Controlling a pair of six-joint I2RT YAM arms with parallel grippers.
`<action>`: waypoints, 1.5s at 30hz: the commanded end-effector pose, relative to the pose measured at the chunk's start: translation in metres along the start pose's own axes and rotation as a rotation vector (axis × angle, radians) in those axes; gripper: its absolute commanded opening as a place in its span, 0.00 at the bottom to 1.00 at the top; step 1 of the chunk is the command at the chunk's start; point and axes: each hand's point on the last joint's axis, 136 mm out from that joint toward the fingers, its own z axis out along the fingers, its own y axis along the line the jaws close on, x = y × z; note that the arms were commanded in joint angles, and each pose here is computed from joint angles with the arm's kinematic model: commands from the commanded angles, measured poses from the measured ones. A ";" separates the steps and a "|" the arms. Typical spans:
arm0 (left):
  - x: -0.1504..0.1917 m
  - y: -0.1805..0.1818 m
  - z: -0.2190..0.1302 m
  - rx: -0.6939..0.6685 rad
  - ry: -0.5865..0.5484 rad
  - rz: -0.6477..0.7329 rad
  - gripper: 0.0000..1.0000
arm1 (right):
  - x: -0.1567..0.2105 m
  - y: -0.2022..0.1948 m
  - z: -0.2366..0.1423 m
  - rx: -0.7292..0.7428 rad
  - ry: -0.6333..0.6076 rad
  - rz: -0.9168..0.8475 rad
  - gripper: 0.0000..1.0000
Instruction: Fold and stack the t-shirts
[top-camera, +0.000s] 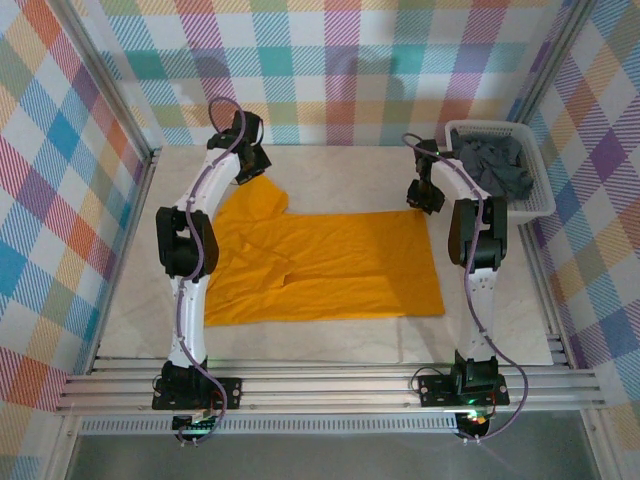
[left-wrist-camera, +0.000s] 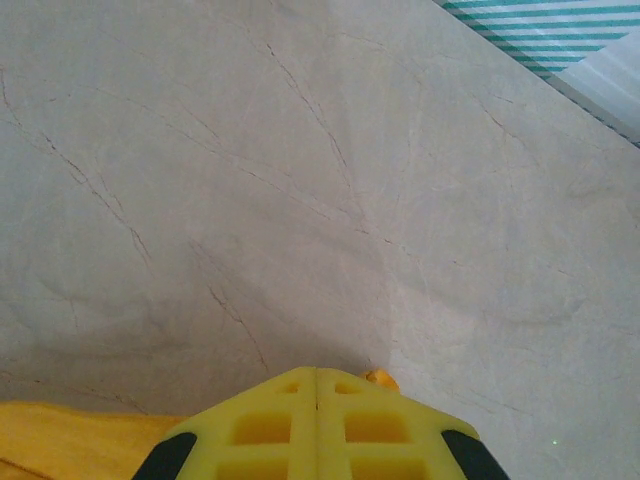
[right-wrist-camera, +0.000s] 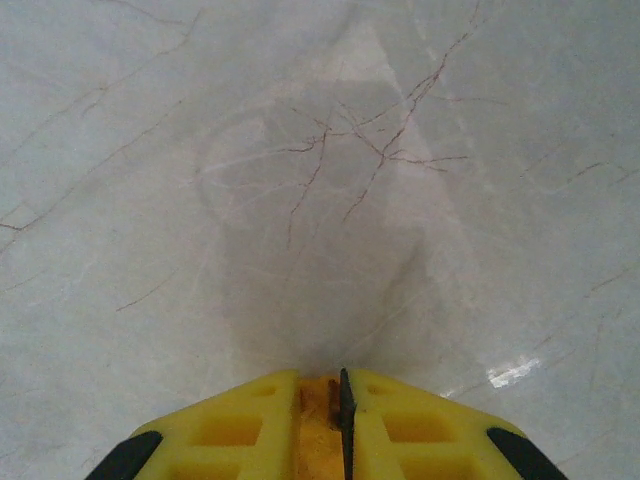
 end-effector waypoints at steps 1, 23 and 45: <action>-0.001 -0.001 -0.025 0.014 0.000 0.011 0.00 | 0.011 -0.002 0.010 0.012 0.033 -0.030 0.14; 0.033 0.033 -0.108 -0.007 0.029 -0.036 0.00 | 0.004 0.008 -0.070 -0.186 -0.147 -0.125 0.00; 0.199 0.199 -0.205 -0.191 0.076 -0.213 0.00 | 0.131 -0.077 -0.073 -0.141 -0.044 -0.031 0.00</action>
